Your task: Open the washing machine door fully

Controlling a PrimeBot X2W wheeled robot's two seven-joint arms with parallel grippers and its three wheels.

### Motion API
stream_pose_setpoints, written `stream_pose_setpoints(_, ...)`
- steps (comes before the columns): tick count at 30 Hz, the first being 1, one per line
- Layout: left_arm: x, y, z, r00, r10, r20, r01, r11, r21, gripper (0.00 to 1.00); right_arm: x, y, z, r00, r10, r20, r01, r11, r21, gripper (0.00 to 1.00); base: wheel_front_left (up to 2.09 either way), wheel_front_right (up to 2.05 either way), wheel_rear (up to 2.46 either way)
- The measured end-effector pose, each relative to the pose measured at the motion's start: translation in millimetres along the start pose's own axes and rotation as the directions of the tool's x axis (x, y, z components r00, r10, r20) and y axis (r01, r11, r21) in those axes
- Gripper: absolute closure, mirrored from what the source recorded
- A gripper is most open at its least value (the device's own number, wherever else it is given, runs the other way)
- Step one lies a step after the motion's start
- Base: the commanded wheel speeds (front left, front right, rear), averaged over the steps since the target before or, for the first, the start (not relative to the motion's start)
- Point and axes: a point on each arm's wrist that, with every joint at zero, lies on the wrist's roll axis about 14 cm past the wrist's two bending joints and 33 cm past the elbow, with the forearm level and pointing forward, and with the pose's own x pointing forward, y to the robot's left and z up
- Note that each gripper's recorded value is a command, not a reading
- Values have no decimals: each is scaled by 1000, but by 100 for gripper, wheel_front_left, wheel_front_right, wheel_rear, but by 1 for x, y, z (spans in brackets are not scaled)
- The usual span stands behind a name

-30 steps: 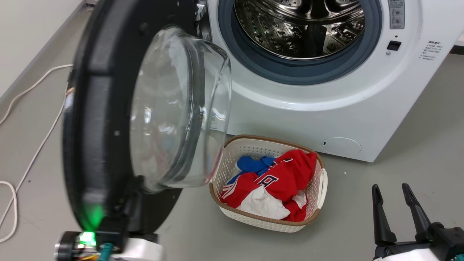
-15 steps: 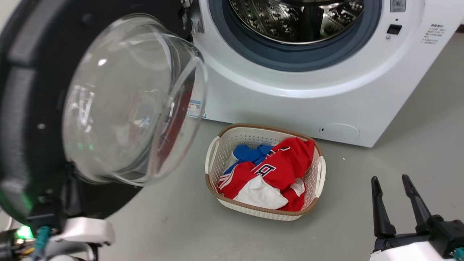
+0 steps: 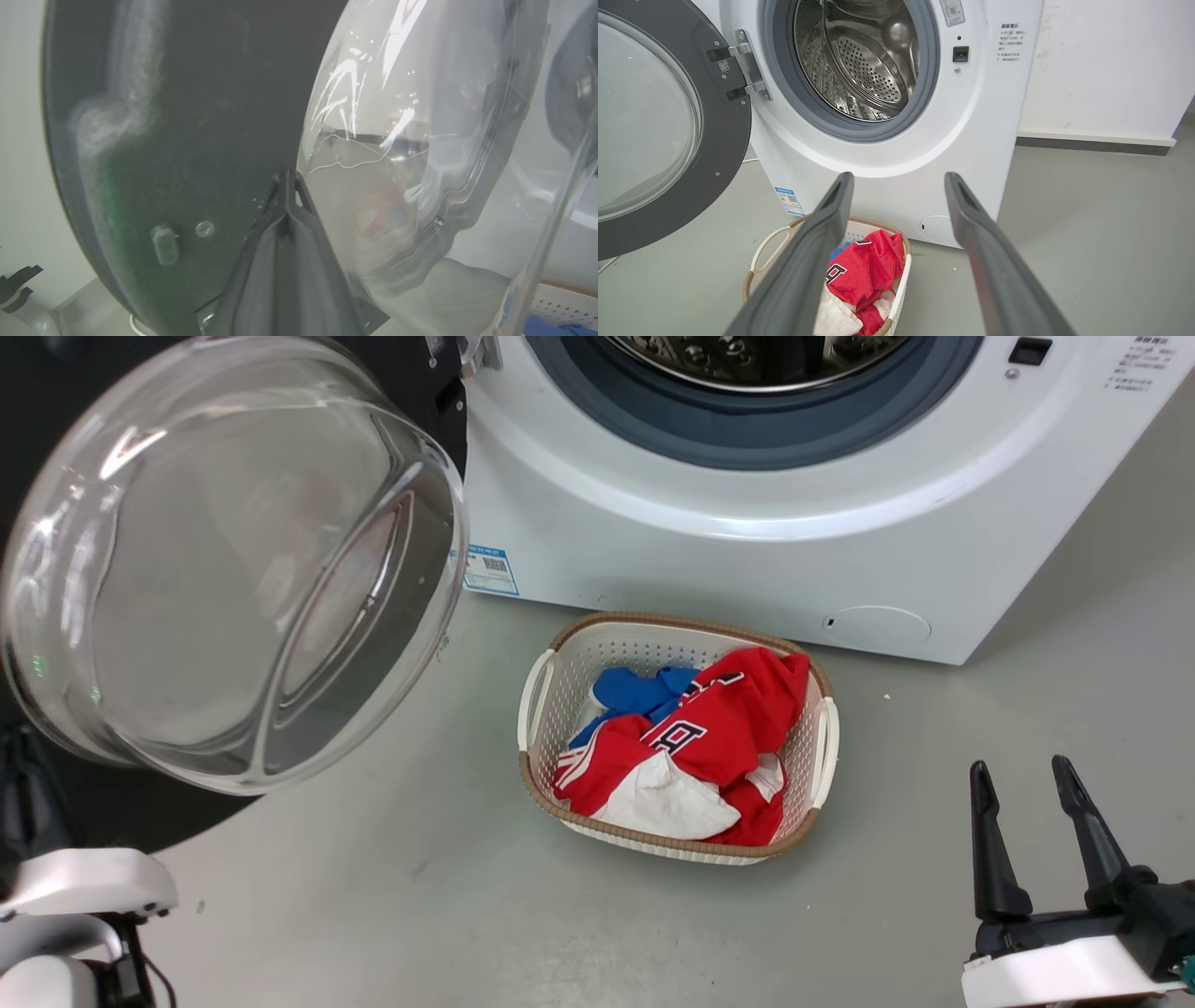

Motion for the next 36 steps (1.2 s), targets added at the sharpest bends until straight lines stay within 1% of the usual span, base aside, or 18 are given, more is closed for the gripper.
stream_pose_setpoints(8,17,22,-10,997,63,-31,-63,998,10,100,9,-2,-6,1000,0,-9,0,1000,-4,0,0,0,0)
stream_pose_setpoints(17,34,29,-19,994,98,-58,-97,995,10,100,15,-4,-11,1000,0,-18,0,1000,-13,0,0,0,0)
stream_pose_setpoints(23,33,35,-26,990,122,-77,-123,992,0,100,13,-6,-10,1000,-9,-15,9,1000,-17,0,0,0,0)
stream_pose_setpoints(28,28,36,-21,991,120,-66,-120,993,-5,100,10,-7,-3,1000,-13,-1,13,1000,-13,0,0,0,0)
stream_pose_setpoints(36,11,33,3,997,77,10,-77,997,-9,100,-3,-3,12,999,-12,32,12,1000,-4,0,0,0,0)
